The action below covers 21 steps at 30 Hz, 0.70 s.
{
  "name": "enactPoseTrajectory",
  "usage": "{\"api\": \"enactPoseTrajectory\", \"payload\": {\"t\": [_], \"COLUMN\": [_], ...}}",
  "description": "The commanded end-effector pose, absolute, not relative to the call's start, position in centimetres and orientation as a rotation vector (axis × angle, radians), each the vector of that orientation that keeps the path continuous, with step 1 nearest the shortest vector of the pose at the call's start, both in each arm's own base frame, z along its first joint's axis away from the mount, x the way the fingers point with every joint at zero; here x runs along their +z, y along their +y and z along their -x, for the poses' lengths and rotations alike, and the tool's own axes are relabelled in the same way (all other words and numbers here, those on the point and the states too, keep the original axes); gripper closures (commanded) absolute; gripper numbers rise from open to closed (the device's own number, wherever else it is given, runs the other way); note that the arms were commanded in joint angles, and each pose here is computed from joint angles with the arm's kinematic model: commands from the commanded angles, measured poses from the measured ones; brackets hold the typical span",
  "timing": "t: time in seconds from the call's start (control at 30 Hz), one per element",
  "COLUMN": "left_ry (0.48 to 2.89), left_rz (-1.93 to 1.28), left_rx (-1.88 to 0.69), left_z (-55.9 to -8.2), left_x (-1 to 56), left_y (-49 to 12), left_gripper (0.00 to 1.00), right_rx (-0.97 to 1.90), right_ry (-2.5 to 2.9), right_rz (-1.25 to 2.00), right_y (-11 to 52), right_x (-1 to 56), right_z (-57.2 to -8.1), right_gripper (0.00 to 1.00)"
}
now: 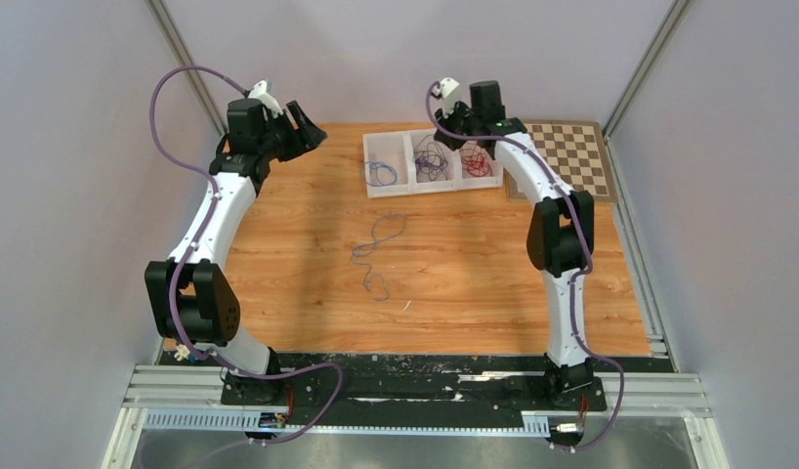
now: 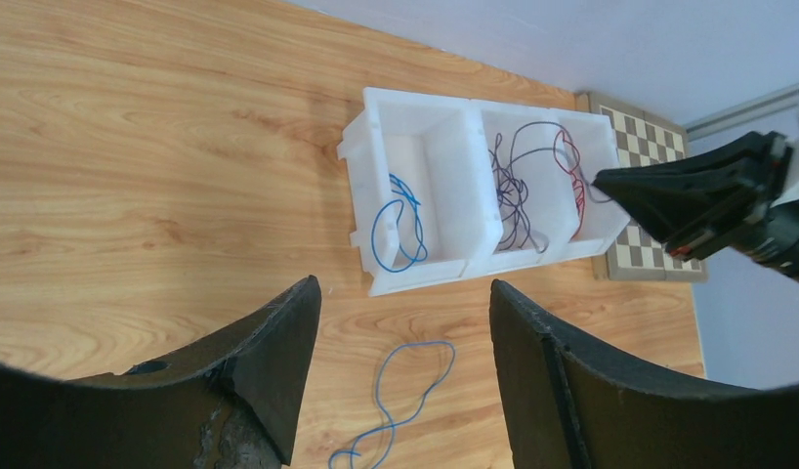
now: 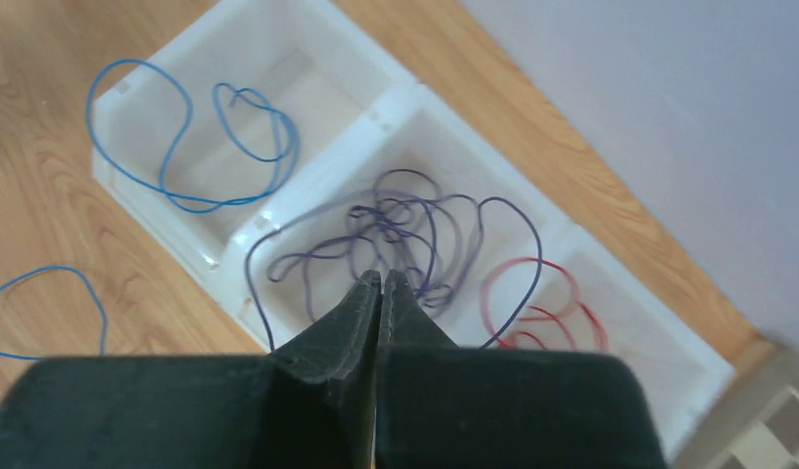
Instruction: Untangle the cables
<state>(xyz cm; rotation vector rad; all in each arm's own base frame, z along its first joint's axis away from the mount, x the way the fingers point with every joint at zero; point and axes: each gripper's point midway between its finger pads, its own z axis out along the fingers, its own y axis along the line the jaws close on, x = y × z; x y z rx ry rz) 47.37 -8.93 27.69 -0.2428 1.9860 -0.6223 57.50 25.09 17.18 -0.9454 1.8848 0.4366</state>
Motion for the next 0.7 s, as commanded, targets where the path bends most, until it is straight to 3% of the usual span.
{"api": "enactPoseTrajectory", "payload": {"t": [0.0, 0.67], "left_ry": [1.926, 1.940], "left_rz": [0.231, 0.230], "left_rx": [-0.659, -0.659], "left_z": [-48.1, -48.6], "left_x": [30.1, 29.5], "left_y": [-9.1, -9.2], "left_gripper": [0.29, 0.30], "right_rx": [0.402, 0.427], "right_ry": [1.785, 1.854], "right_rz": [0.932, 0.943], "right_y": [22.9, 26.6], "right_x": [21.6, 15.8], "right_z": [-58.3, -59.6], "right_gripper": [1.00, 1.00]}}
